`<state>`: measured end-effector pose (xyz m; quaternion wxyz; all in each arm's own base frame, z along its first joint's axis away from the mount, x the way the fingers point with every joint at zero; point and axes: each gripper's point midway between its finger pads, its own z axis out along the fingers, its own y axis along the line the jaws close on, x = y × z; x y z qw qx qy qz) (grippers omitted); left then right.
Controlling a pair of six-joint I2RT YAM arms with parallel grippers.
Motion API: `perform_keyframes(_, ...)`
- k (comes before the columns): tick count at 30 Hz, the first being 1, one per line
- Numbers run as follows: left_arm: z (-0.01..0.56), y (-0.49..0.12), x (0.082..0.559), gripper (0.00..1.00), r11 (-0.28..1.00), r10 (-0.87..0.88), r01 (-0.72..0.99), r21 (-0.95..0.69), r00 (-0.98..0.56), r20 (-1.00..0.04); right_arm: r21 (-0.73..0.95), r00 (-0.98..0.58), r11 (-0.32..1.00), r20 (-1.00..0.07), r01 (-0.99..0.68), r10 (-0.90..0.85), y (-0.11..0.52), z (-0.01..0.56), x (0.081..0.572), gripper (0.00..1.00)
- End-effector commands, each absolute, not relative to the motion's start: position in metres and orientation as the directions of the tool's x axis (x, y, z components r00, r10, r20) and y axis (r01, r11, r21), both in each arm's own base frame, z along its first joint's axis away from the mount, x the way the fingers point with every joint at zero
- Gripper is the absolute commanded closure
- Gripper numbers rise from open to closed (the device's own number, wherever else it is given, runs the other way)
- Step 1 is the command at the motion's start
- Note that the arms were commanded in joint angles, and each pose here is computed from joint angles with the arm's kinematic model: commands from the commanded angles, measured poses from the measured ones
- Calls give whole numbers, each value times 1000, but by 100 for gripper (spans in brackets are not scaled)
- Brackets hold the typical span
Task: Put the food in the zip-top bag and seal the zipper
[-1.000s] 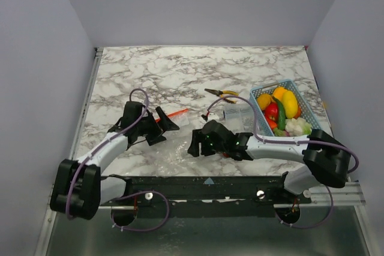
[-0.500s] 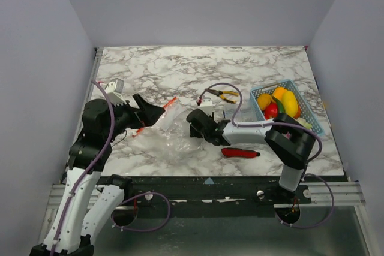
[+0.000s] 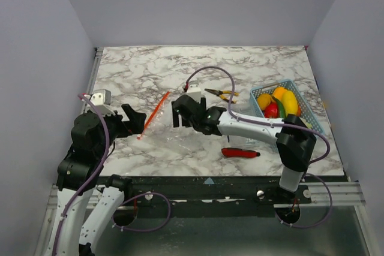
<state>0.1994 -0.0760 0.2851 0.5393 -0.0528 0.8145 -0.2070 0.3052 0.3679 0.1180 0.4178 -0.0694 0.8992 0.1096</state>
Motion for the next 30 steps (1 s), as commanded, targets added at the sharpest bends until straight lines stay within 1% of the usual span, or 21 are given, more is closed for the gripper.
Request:
perform_keyframes(1,287,-44,202,1,960,-251,42,-278,-317,-915,286,-738,899,-672,-332,-59,419,103,220,14)
perform_keyframes(3,283,-42,205,1,967,-226,40,-251,-318,-921,302,-720,859,-686,-413,-106,435,96,202,20)
perform_keyframes(6,276,-40,206,2,974,-199,39,-223,-323,-925,269,-735,871,-663,-410,-141,426,72,190,32)
perform_keyframes(8,275,-39,204,1,975,-197,42,-220,-310,-930,215,-732,900,-665,-378,-149,404,51,190,41)
perform_keyframes(11,269,-38,203,1,975,-193,51,-215,-285,-939,83,-709,935,-676,-345,-201,360,25,193,54)
perform_keyframes(12,268,-39,202,1,975,-192,56,-215,-280,-941,54,-703,936,-676,-347,-221,349,20,191,58)
perform_keyframes(13,265,-39,202,1,975,-190,57,-214,-276,-942,35,-699,930,-671,-365,-249,339,15,187,58)
perform_keyframes(16,265,-38,202,1,976,-189,59,-210,-260,-947,10,-678,904,-665,-427,-313,319,17,178,58)
perform_keyframes(17,267,-39,203,2,976,-190,61,-211,-252,-949,41,-672,888,-669,-458,-316,322,24,173,56)
perform_keyframes(19,267,-40,204,1,975,-189,69,-212,-246,-951,113,-652,856,-699,-505,-293,335,45,170,49)
perform_keyframes(21,267,-39,204,1,976,-188,64,-210,-248,-950,178,-652,839,-717,-514,-247,353,67,171,48)
perform_keyframes(22,267,-37,204,2,977,-189,53,-208,-247,-950,217,-663,837,-719,-502,-210,364,78,172,48)
perform_keyframes(23,267,-35,203,1,977,-192,43,-208,-242,-951,248,-674,842,-719,-479,-172,373,88,175,44)
perform_keyframes(24,268,-33,202,1,977,-195,32,-209,-235,-952,272,-687,852,-715,-447,-132,379,94,178,38)
perform_keyframes(26,271,-25,199,1,978,-205,-3,-209,-213,-955,306,-699,880,-714,-364,-41,390,103,190,24)
perform_keyframes(28,275,-16,195,1,975,-223,-50,-217,-182,-958,315,-691,914,-720,-255,55,396,107,206,18)
perform_keyframes(30,278,-6,191,1,969,-240,-97,-227,-148,-959,307,-681,938,-723,-162,119,409,110,222,15)
